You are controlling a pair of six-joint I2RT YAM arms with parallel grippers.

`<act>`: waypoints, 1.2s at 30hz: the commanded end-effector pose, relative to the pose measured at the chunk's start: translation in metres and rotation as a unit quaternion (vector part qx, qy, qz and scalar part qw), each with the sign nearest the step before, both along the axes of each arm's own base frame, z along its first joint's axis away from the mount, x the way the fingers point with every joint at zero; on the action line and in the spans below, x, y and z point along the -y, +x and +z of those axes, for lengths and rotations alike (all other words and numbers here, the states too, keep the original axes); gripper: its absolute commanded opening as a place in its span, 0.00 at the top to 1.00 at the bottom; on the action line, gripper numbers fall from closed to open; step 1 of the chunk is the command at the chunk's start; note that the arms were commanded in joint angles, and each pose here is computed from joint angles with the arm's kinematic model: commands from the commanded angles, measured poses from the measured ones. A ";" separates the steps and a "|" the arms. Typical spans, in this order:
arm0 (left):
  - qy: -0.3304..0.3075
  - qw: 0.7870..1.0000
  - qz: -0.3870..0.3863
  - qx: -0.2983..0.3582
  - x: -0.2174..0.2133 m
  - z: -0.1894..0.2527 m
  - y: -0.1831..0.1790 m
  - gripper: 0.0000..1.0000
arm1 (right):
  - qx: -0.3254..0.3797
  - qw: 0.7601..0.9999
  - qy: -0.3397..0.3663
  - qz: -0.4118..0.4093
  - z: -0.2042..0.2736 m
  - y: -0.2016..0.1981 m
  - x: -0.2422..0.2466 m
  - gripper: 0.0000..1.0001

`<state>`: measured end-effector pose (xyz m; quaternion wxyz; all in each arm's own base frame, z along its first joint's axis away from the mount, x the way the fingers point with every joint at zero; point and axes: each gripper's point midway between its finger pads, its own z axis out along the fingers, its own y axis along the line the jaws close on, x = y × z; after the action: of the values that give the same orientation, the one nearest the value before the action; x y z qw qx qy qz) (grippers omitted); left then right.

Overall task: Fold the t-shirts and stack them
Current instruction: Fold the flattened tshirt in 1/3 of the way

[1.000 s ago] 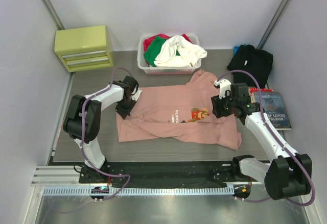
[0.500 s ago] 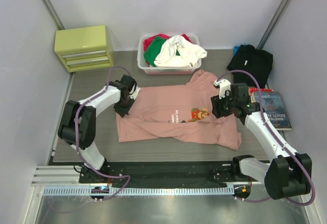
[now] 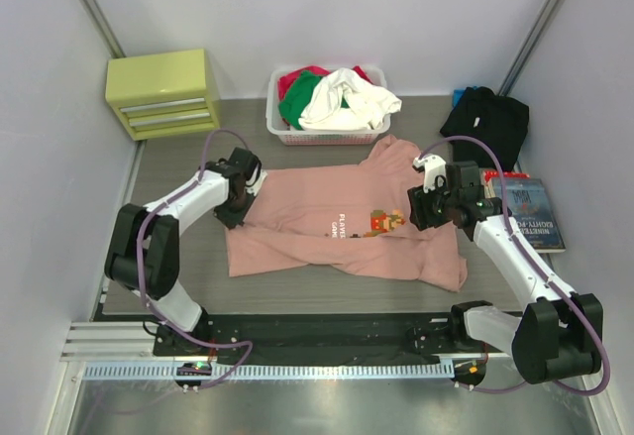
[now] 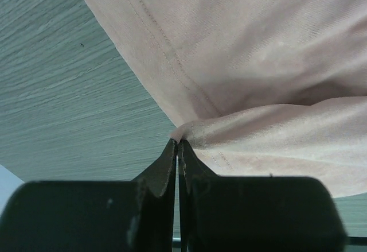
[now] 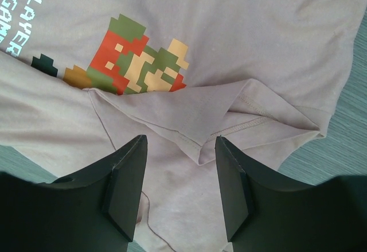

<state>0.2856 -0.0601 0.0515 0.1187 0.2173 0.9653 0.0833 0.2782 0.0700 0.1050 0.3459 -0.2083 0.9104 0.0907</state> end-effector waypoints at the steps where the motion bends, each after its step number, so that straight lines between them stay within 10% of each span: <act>1: 0.029 0.999 0.032 -0.011 -0.017 -0.005 0.002 1.00 | 0.020 1.000 0.008 0.005 0.011 0.008 -0.003 0.43; 10: 0.020 0.996 0.047 -0.069 -0.023 -0.024 -0.006 0.97 | 0.021 1.000 0.009 0.009 0.011 0.007 -0.004 0.43; 12: 0.020 0.996 0.044 -0.077 -0.022 -0.027 -0.004 0.62 | 0.022 1.000 0.011 0.010 0.012 0.008 -0.005 0.43; 14: 0.026 0.996 0.044 -0.076 -0.024 -0.028 -0.003 0.52 | 0.019 1.000 0.008 0.009 0.010 0.007 -0.004 0.42; 36: 0.064 0.993 0.050 0.088 -0.052 0.029 0.031 0.46 | -0.085 0.996 0.012 0.026 -0.034 0.020 -0.014 0.43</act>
<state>0.3059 -0.0109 0.0674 0.1516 0.1727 0.9600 0.1602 0.2814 0.0751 0.0573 0.2480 -0.2135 0.9384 0.1108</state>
